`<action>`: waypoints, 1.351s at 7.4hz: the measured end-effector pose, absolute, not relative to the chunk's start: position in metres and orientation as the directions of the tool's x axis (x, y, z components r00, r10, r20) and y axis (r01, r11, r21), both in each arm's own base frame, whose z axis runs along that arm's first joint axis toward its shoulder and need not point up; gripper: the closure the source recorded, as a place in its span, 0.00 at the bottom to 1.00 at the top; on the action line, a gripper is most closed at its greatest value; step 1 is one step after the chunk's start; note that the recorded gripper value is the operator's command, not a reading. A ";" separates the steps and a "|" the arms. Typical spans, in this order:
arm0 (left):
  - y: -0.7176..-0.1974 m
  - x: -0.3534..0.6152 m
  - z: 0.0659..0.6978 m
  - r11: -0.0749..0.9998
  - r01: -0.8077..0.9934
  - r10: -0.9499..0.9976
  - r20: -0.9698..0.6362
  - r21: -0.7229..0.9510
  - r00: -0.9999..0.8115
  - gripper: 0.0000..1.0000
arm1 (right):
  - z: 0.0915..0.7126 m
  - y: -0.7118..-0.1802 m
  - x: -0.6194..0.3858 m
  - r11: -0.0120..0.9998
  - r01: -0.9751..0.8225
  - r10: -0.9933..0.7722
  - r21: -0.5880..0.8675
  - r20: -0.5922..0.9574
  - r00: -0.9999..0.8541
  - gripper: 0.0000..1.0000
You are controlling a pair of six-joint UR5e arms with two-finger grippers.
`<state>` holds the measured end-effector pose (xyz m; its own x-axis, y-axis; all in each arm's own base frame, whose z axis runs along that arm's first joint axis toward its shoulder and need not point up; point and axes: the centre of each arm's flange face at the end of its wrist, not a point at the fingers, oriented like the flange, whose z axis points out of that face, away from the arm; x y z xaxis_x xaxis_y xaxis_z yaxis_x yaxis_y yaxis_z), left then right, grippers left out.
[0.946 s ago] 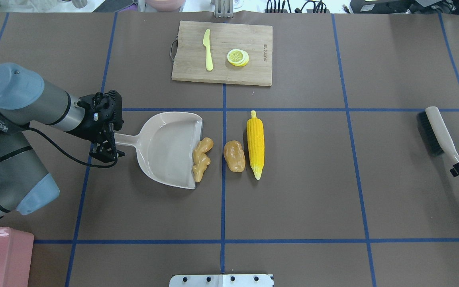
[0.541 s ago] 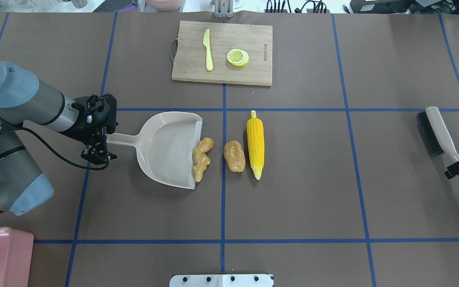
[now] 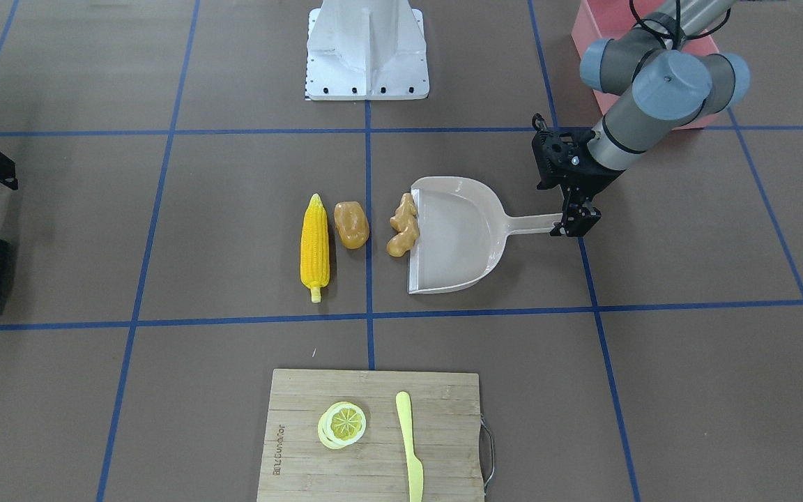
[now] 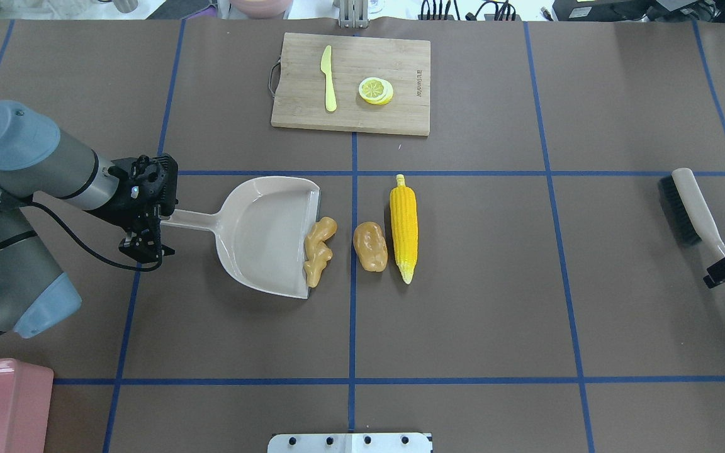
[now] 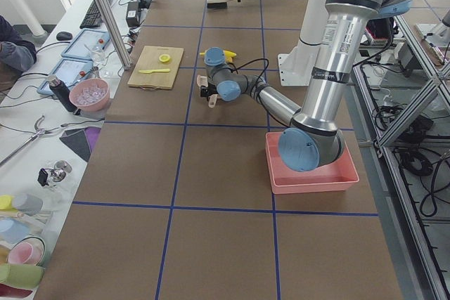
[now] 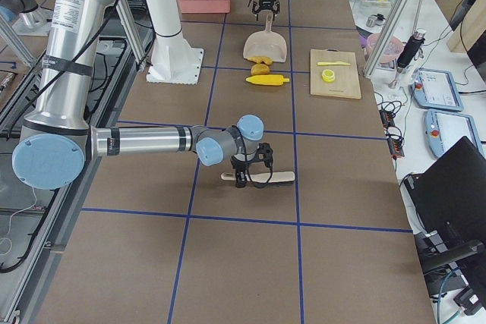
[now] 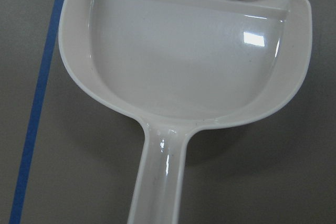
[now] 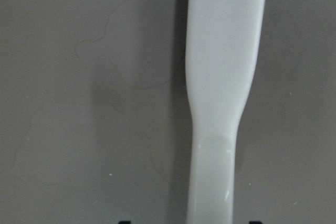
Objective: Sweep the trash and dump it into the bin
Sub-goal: 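Lift the white brush with the right gripper and move it beside the corn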
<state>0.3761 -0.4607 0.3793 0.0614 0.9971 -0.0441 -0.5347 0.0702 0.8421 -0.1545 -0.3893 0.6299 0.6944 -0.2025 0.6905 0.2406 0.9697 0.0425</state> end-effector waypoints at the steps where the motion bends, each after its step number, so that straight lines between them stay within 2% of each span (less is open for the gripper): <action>1: -0.463 0.379 0.380 0.070 -0.537 0.997 -0.045 0.841 0.060 0.03 | 0.631 -0.388 -0.153 0.970 0.242 -0.203 0.041 0.689 0.696 1.00; 3: -0.465 0.382 0.383 0.064 -0.542 0.998 -0.042 0.838 0.052 0.04 | 0.635 -0.386 -0.151 0.967 0.250 -0.215 0.048 0.681 0.700 1.00; 5: -0.470 0.387 0.386 0.060 -0.549 0.998 -0.039 0.834 0.049 0.05 | 0.608 -0.389 -0.150 0.964 0.254 -0.237 0.079 0.689 0.685 1.00; 10: -0.475 0.392 0.387 0.055 -0.547 0.998 -0.034 0.836 0.048 0.07 | 0.442 -0.433 -0.184 0.963 0.244 -0.254 0.114 0.686 0.682 1.00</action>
